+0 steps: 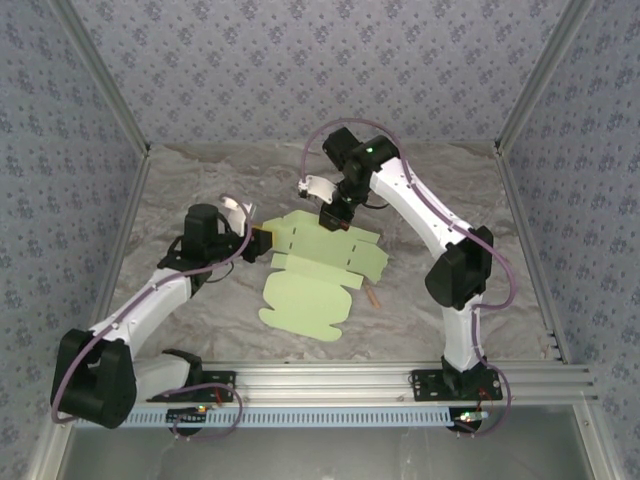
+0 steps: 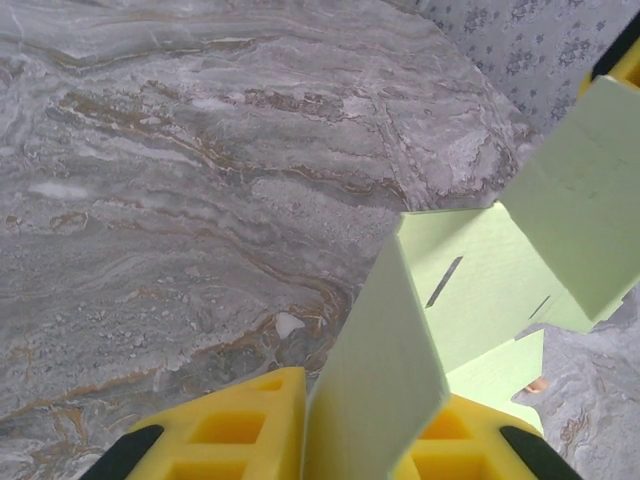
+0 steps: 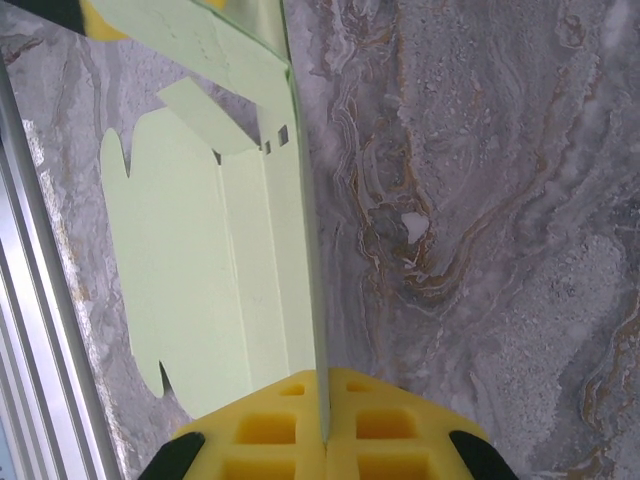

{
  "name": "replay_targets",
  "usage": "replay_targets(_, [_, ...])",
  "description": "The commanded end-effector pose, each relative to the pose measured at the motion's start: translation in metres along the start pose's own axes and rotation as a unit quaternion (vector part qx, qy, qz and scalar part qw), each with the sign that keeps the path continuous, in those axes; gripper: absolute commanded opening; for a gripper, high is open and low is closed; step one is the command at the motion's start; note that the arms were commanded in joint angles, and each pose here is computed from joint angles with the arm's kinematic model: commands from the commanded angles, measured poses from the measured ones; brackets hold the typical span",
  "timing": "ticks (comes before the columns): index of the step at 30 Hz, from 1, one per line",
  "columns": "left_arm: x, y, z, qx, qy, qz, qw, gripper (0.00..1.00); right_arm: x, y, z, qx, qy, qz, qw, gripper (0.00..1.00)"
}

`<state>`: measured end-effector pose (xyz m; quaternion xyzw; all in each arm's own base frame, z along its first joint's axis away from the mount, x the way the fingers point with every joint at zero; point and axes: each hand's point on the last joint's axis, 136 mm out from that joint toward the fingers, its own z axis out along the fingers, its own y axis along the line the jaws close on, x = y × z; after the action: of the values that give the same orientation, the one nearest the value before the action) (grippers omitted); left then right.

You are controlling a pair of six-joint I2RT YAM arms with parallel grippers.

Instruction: Fold the paper box

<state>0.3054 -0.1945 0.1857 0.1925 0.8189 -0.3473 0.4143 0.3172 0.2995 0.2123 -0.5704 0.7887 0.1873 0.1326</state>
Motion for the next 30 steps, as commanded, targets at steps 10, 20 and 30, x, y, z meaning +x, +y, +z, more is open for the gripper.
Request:
replay_targets(10, [0.004, -0.025, -0.001, 0.033, 0.002, 0.043, 0.999, 0.11, -0.008, -0.029, 0.006, 0.081, 0.01, 0.097, 0.992, 0.0])
replay_targets(20, [0.01, -0.012, 0.019, -0.017, 0.016, 0.035, 0.999, 0.08, -0.019, -0.034, 0.009, 0.12, 0.005, 0.074, 0.99, 0.0])
replay_targets(30, [0.005, 0.018, 0.021, -0.098, 0.024, 0.027, 0.995, 0.21, -0.021, -0.029, -0.001, 0.12, 0.004, 0.042, 0.992, 0.0])
